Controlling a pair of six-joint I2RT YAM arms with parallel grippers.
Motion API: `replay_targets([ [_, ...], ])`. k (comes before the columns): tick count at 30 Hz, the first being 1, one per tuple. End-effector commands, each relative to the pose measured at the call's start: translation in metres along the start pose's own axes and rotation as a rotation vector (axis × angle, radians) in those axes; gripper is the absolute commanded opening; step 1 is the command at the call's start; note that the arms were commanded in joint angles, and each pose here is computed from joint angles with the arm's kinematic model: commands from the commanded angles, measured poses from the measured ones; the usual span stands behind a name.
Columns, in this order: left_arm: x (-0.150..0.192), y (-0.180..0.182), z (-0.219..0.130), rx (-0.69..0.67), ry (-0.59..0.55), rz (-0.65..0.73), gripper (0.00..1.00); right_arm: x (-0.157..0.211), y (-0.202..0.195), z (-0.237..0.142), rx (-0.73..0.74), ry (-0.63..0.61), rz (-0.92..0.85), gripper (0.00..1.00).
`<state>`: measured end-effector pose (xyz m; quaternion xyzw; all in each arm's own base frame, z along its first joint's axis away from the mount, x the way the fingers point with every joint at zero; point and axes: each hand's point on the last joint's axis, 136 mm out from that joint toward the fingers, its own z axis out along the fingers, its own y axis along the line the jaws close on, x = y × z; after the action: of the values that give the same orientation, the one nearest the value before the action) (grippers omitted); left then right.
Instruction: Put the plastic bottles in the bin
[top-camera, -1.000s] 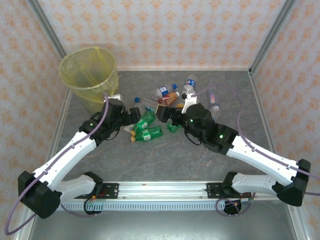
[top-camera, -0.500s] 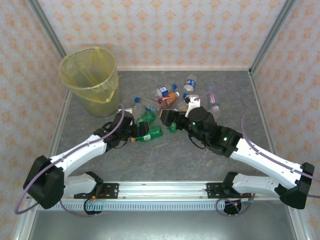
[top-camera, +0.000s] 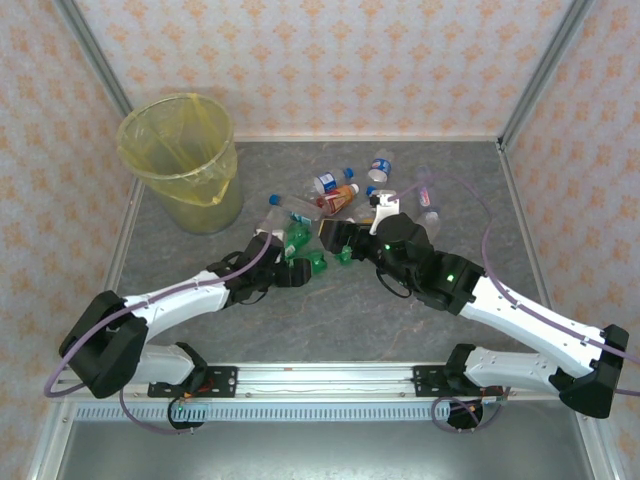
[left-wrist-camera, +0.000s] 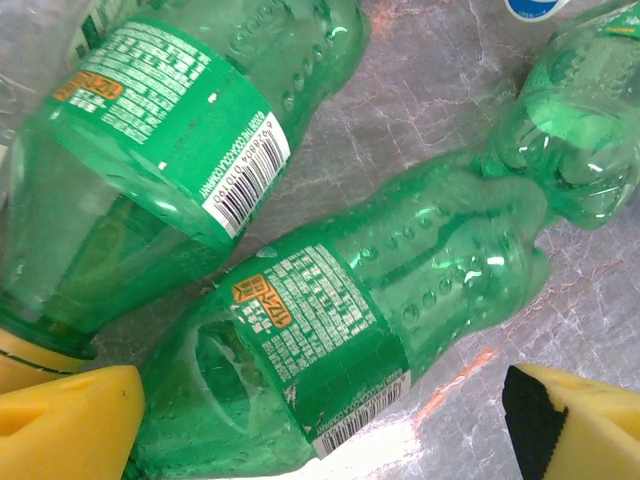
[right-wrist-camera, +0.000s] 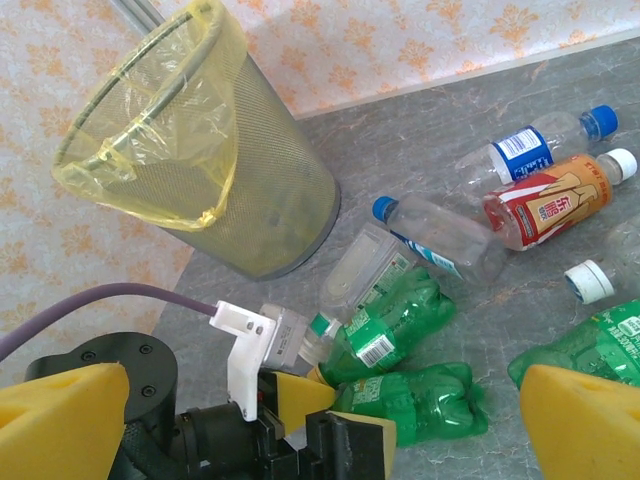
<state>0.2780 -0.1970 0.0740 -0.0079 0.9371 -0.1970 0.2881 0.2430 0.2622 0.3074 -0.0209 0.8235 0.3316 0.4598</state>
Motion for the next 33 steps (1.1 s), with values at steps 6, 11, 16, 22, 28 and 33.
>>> replay_targets([
  [6, 0.009, -0.019, -0.001, 0.052, 0.003, 0.048, 0.94, -0.002, 0.005, -0.002, -0.015, 0.002, -0.005, 1.0],
  [11, 0.008, -0.021, -0.005, 0.043, -0.007, 0.094, 0.96, 0.0, 0.003, -0.001, -0.011, 0.007, -0.003, 1.0],
  [16, 0.006, -0.017, 0.002, -0.005, 0.017, 0.172, 0.95, 0.0, 0.002, -0.001, -0.003, 0.007, -0.008, 1.0],
  [22, 0.004, -0.018, 0.019, -0.053, 0.069, 0.259, 0.9, -0.001, 0.0, -0.005, 0.003, 0.004, -0.003, 1.0],
  [28, 0.006, -0.014, 0.032, -0.095, 0.105, 0.294, 0.86, -0.003, -0.003, -0.011, 0.01, -0.009, 0.009, 1.0],
  [33, 0.011, -0.01, 0.041, -0.136, 0.124, 0.313, 0.81, -0.002, -0.006, -0.013, 0.013, -0.012, 0.014, 1.0],
])
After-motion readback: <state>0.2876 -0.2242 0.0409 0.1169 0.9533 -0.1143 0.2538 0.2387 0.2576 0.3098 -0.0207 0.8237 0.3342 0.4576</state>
